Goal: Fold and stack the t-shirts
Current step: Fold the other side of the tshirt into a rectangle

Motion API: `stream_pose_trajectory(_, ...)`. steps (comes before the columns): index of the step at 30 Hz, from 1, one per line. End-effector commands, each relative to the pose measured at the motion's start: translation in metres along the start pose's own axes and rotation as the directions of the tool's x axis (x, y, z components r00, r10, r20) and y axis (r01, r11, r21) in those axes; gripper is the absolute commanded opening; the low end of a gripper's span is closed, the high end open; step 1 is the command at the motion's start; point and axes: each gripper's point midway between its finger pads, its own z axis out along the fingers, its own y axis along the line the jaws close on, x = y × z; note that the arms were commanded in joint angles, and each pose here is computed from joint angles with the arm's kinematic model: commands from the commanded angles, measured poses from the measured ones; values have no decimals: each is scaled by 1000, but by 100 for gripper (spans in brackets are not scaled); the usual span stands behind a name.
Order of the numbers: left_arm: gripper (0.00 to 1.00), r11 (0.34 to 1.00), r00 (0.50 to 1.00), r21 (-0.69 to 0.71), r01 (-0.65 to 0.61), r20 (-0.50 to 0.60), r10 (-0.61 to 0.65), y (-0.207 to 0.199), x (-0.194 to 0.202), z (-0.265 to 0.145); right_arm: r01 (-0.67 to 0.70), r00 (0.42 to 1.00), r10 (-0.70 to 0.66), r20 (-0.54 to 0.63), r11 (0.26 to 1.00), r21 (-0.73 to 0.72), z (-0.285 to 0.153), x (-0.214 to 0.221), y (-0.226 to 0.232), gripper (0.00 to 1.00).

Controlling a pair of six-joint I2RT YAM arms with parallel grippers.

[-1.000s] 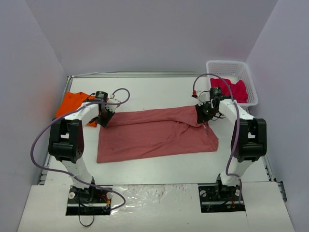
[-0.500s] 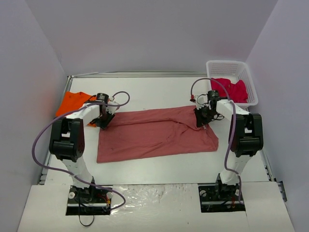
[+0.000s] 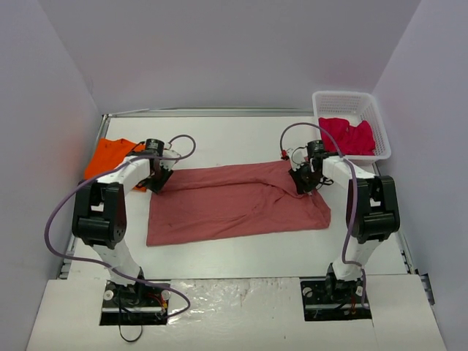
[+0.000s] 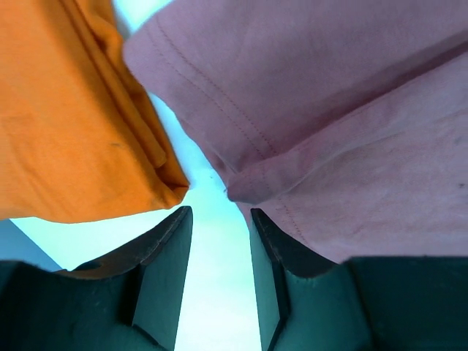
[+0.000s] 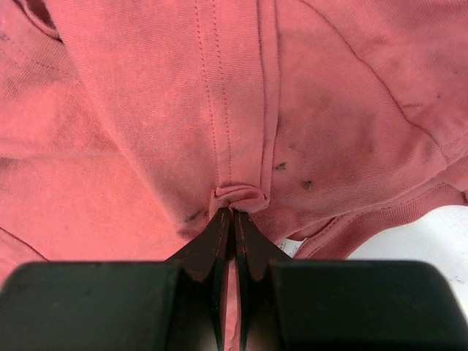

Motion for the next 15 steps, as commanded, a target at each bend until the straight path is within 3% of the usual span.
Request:
stream_pose_trajectory(1, 36, 998, 995, -45, 51, 91, -47, 14, -25, -31, 24, 999, -24, -28, 1000, 5, -7, 9, 11, 0)
stream_pose_trajectory(11, 37, 995, 981, -12, 94, 169, -91, 14, -47, -42, 93, 992, -99, 75, 993, 79, -34, -35, 27, 0)
stream_pose_trajectory(15, 37, 995, 980, -16, 96, 179, -91, 17, -51, -45, 114, 991, -120, 59, 989, 95, -36, -31, 33, 0)
